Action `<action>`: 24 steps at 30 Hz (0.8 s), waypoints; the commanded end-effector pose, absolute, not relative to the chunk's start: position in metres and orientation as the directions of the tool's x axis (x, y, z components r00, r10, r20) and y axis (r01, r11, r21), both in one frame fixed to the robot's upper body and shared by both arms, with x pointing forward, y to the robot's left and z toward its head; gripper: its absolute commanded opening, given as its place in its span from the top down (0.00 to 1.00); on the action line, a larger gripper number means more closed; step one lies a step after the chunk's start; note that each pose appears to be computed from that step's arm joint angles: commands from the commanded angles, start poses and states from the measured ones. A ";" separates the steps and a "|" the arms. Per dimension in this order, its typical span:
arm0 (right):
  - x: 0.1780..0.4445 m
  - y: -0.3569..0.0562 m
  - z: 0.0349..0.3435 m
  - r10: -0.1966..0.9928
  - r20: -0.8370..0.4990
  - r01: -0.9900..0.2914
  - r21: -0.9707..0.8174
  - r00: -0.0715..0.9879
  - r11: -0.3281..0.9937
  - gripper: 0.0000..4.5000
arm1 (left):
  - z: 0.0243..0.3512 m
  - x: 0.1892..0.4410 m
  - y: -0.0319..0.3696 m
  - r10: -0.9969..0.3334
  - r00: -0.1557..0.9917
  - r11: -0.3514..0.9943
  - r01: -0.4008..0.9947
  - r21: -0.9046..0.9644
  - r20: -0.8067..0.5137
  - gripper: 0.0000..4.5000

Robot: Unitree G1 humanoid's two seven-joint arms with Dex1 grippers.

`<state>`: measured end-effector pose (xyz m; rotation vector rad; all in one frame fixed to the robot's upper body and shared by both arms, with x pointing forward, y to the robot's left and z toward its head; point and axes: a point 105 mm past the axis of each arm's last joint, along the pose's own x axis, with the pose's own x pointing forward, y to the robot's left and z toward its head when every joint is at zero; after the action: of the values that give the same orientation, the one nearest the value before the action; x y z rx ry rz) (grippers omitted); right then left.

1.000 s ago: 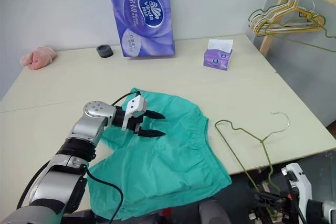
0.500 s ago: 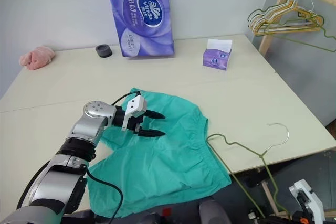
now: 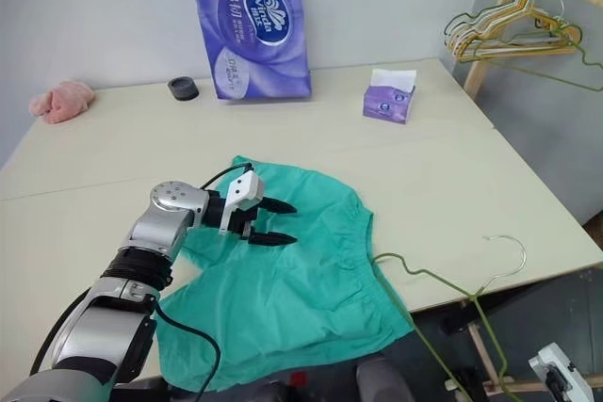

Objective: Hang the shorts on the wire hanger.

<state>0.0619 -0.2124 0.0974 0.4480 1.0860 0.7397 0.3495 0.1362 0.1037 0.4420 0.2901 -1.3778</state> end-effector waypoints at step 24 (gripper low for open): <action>0.103 -0.185 0.074 0.806 -0.542 -0.341 0.730 0.239 0.592 1.00 | 0.115 0.351 0.133 -0.885 0.190 0.128 0.977 0.172 -0.424 0.19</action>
<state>0.1021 -0.1911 0.0714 0.4993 1.0612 0.8075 0.3499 0.1361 0.1035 0.4409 0.2902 -1.3706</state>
